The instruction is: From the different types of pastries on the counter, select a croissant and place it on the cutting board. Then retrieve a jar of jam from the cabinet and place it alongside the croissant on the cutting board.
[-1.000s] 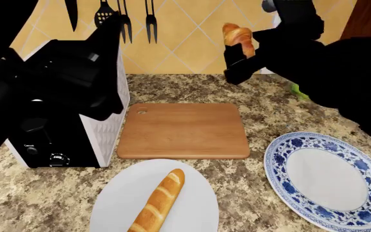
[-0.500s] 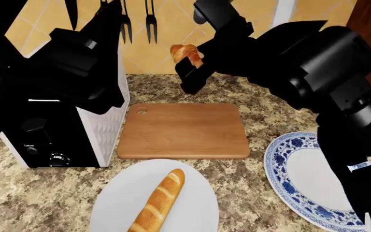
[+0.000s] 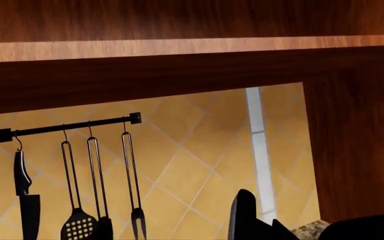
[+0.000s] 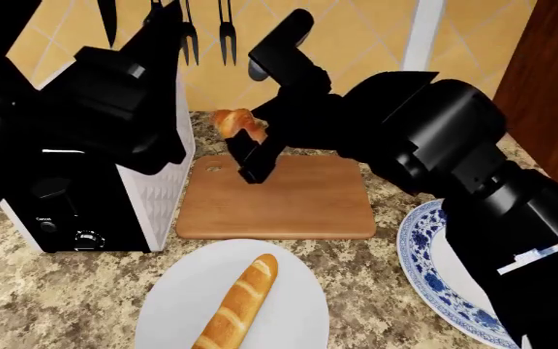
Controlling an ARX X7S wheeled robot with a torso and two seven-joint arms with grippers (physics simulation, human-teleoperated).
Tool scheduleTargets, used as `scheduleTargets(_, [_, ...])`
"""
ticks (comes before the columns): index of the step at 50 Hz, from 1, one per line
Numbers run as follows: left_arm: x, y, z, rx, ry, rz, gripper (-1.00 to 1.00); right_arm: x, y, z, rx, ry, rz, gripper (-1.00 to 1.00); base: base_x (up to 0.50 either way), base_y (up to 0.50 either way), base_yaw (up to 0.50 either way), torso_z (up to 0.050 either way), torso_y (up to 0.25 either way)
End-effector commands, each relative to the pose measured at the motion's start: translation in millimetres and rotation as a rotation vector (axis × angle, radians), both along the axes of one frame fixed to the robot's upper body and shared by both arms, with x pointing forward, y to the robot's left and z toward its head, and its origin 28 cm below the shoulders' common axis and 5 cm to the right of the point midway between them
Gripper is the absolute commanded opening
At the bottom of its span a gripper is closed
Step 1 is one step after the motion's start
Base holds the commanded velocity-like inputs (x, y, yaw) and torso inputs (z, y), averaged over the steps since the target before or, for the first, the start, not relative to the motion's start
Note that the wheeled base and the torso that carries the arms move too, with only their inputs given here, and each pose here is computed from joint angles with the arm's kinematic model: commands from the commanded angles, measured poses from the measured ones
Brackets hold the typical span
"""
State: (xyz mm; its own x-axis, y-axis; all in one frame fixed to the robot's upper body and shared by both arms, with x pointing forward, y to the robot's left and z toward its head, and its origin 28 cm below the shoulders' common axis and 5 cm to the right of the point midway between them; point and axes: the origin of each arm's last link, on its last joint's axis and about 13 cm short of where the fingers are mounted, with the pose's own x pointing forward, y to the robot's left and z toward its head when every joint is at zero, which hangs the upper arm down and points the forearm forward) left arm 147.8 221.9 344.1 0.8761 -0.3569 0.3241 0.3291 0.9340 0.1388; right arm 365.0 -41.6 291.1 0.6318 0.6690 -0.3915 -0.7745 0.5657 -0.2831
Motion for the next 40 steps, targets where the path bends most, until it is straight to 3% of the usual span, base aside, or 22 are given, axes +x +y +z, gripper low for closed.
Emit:
scheduleTargets(1, [0.3, 0.2, -1.4, 0.002, 0.001, 0.001, 1.0, -2.5, 5.1, -10.3, -0.027, 0.031, 0.049, -1.0, 0.0, 0.0, 0.0, 0.0, 0.0])
scheduleTargets(16, [1.0, -0.6, -2.3, 0.003, 0.003, 0.0, 1.0, -10.2, 8.0, -18.1, -0.066, 0.082, 0.124, -1.0, 0.0, 0.0, 0.0, 0.0, 0.0])
scheduleTargets(35, [1.8, -1.1, -4.0, 0.015, -0.018, 0.0, 1.0, 6.4, 14.5, -26.4, -0.056, 0.067, 0.065, -1.0, 0.0, 0.0, 0.0, 0.0, 0.0])
scheduleTargets(40, [0.6, -1.2, -3.8, 0.031, -0.035, 0.003, 1.0, 6.3, 16.8, -26.7, -0.055, 0.069, 0.076, -1.0, 0.0, 0.0, 0.0, 0.0, -0.211])
